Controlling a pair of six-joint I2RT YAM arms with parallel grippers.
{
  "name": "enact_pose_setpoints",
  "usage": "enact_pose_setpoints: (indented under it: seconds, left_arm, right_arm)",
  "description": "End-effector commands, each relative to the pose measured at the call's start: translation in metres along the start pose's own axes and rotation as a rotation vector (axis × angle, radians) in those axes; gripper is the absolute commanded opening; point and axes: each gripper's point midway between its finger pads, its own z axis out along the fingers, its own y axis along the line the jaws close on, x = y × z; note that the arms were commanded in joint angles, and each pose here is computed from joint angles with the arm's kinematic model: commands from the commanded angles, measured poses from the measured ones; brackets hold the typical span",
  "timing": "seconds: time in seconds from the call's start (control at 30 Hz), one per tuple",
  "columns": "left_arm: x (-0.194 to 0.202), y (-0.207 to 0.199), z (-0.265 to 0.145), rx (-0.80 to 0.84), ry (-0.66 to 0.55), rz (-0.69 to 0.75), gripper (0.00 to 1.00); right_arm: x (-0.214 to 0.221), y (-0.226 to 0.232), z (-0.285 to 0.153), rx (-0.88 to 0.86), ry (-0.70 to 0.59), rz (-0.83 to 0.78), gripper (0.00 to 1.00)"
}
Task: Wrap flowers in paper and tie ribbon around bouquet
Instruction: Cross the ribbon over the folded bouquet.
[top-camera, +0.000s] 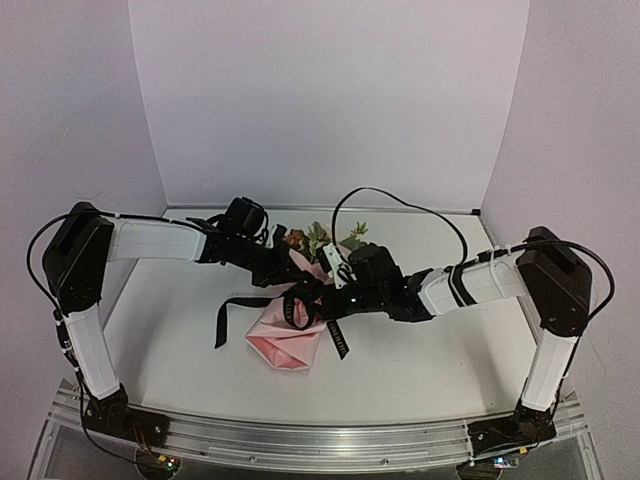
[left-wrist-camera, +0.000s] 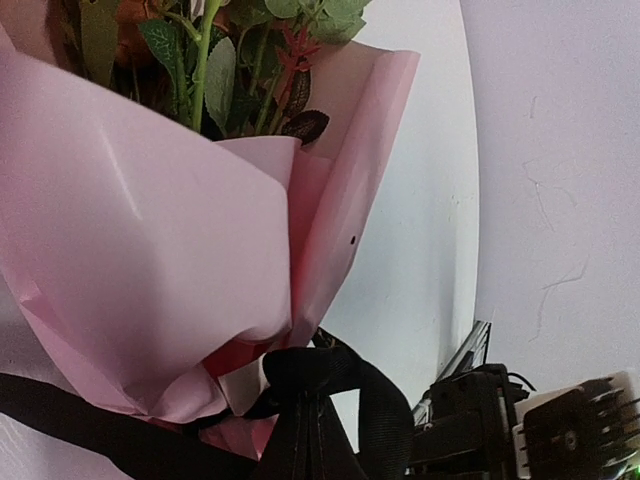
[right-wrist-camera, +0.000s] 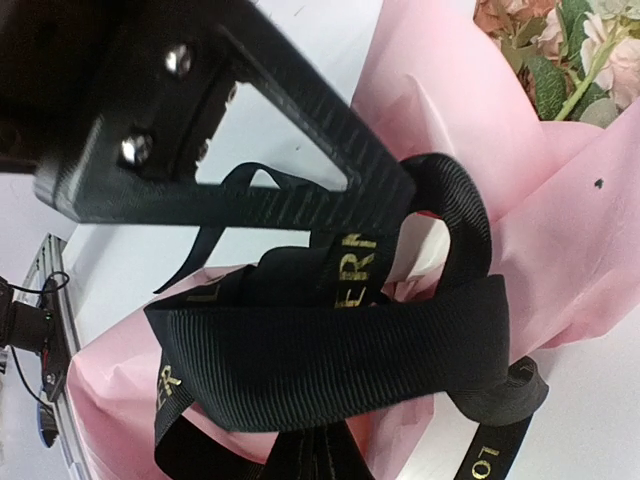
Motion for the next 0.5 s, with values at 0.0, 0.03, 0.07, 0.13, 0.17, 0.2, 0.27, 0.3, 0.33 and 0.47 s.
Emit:
enact_pose_setpoints:
  seconds: [0.0, 0.03, 0.07, 0.13, 0.17, 0.2, 0.27, 0.3, 0.33, 0.47]
  left_arm:
    - [-0.005, -0.022, -0.020, 0.063, -0.066, 0.087, 0.00]
    - [0.000, -0.022, -0.020, 0.069, -0.062, 0.095, 0.00]
    - [0.004, -0.023, -0.020, 0.075, -0.059, 0.103, 0.00]
    - [0.019, -0.022, -0.018, 0.085, -0.037, 0.114, 0.00]
    - [0.026, -0.023, -0.018, 0.091, -0.029, 0.125, 0.00]
    - [0.033, -0.021, -0.017, 0.094, -0.020, 0.131, 0.00]
    - [0.052, -0.017, -0.015, 0.088, 0.009, 0.142, 0.00]
    - [0.058, -0.019, -0.014, 0.103, 0.006, 0.159, 0.00]
    - [0.064, -0.019, -0.013, 0.107, 0.009, 0.173, 0.00]
    - [0.076, -0.012, -0.009, 0.090, 0.012, 0.191, 0.00]
  right_arm:
    - [-0.015, 0.015, -0.019, -0.061, -0.039, 0.109, 0.00]
    - [-0.010, 0.016, -0.019, -0.067, -0.027, 0.131, 0.00]
    - [-0.005, 0.017, -0.019, -0.070, -0.014, 0.152, 0.00]
    - [0.011, 0.018, -0.019, -0.067, 0.014, 0.166, 0.00]
    - [0.017, 0.019, -0.019, -0.064, 0.023, 0.167, 0.00]
    - [0.024, 0.020, -0.020, -0.061, 0.033, 0.169, 0.00]
    - [0.034, 0.020, -0.023, -0.052, 0.048, 0.186, 0.00]
    - [0.037, 0.019, -0.025, -0.047, 0.052, 0.200, 0.00]
    - [0.039, 0.018, -0.026, -0.041, 0.053, 0.213, 0.00]
    - [0.040, 0.017, -0.029, -0.029, 0.060, 0.274, 0.00]
